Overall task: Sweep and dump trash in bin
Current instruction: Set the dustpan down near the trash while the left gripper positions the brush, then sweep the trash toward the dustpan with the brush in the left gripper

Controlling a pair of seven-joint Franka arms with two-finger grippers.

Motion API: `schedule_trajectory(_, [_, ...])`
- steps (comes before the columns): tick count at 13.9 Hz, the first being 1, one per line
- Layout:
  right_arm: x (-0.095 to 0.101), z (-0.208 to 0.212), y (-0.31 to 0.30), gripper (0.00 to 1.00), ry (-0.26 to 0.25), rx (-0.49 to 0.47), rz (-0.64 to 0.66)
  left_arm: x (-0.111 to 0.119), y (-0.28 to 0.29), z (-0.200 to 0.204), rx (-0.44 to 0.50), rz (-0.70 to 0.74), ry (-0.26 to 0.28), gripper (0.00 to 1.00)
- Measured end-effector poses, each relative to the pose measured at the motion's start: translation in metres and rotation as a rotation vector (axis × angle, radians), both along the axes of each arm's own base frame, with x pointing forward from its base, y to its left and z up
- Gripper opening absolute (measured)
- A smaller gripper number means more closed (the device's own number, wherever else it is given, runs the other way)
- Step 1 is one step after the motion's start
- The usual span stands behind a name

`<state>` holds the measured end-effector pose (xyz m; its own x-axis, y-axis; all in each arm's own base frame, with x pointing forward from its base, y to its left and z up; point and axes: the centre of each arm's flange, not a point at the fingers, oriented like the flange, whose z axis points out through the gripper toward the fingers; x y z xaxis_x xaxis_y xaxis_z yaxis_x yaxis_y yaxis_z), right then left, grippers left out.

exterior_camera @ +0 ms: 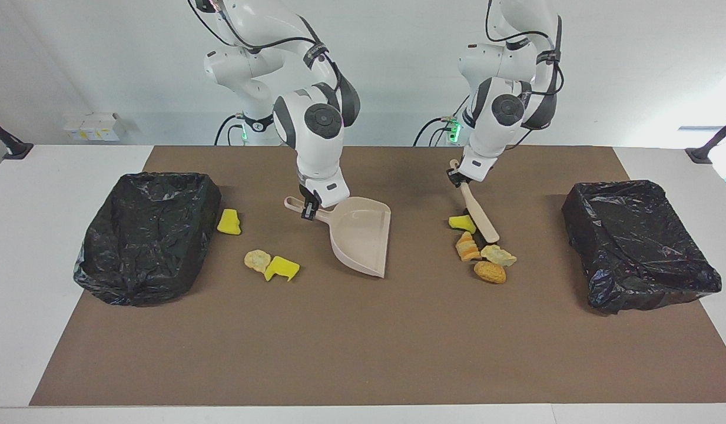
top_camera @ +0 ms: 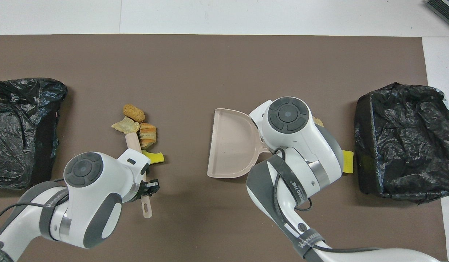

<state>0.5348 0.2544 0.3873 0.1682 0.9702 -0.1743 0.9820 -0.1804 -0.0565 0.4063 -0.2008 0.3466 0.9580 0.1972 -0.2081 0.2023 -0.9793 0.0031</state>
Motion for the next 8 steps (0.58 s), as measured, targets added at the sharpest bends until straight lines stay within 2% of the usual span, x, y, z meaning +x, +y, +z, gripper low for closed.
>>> schedule_trajectory(3, [0.002,-0.002,-0.011,0.31,0.01,0.006,0.044,0.011,-0.047,0.008,-0.072,-0.02,-0.003,0.27])
schedule_trajectory(6, [0.001,-0.009,-0.025,0.31,0.034,0.003,0.065,0.002,-0.083,0.012,-0.119,-0.054,-0.022,0.27])
schedule_trajectory(8, [-0.004,-0.012,-0.029,0.31,0.051,0.001,0.096,-0.006,-0.107,0.019,-0.15,-0.089,-0.057,0.27])
